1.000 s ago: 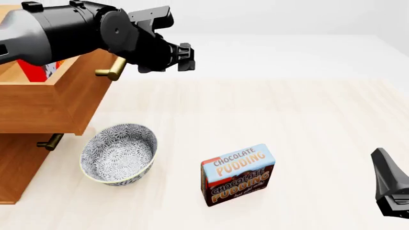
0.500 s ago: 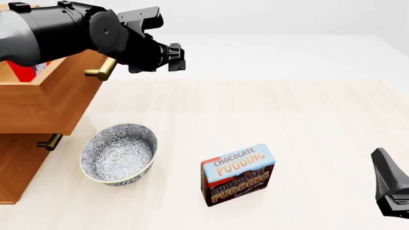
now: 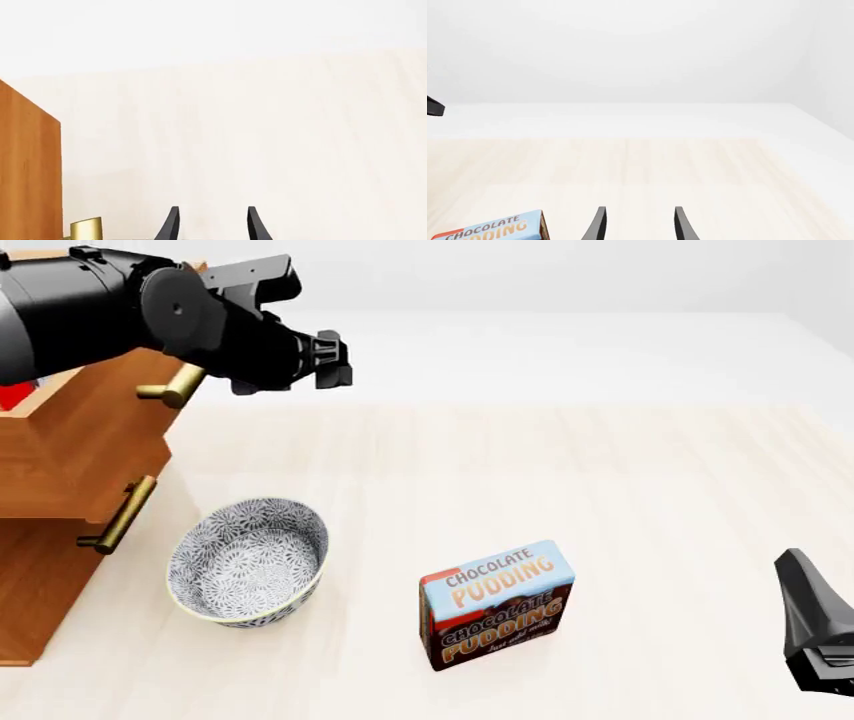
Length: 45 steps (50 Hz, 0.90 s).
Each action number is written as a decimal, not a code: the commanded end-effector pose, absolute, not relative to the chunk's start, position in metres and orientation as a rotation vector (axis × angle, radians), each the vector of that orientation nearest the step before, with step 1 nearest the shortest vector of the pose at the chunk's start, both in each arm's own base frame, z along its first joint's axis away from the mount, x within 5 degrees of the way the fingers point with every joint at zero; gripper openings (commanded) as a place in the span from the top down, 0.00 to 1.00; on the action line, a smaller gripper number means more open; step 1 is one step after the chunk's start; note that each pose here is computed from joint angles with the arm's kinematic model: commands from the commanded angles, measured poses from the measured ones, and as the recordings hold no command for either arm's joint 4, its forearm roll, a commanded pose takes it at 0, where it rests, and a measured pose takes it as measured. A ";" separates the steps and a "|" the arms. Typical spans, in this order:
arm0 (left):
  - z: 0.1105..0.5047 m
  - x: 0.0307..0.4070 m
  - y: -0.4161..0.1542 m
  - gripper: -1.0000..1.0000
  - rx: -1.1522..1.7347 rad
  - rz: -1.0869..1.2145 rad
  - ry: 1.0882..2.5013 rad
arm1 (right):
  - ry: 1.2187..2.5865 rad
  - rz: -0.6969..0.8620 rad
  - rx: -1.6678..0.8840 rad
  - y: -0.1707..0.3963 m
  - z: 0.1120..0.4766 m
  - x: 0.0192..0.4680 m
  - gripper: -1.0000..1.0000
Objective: Put the butter at the back in the top drawer of the cabinet and close it.
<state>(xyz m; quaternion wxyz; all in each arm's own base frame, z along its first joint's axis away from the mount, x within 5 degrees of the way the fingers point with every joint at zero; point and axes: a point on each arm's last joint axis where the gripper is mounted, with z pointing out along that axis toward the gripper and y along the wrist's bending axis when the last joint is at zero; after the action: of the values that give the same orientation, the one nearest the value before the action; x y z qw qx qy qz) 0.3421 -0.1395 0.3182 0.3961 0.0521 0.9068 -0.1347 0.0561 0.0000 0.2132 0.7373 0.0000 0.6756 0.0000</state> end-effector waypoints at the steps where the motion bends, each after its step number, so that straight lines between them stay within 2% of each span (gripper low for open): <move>1: 0.318 0.343 -0.118 0.00 0.068 -0.314 2.297 | 1.484 0.000 0.000 0.000 0.213 0.056 0.00; 45: 0.321 0.347 -0.066 0.00 -0.075 -0.236 2.261 | 1.484 0.000 0.000 0.000 0.213 0.056 0.00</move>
<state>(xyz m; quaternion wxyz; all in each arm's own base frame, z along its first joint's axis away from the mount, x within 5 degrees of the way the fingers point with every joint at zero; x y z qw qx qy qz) 0.3473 -0.0786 0.3187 0.4130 -0.0199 0.9047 -0.1030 0.0561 0.0000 0.2132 0.7373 0.0000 0.6756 0.0000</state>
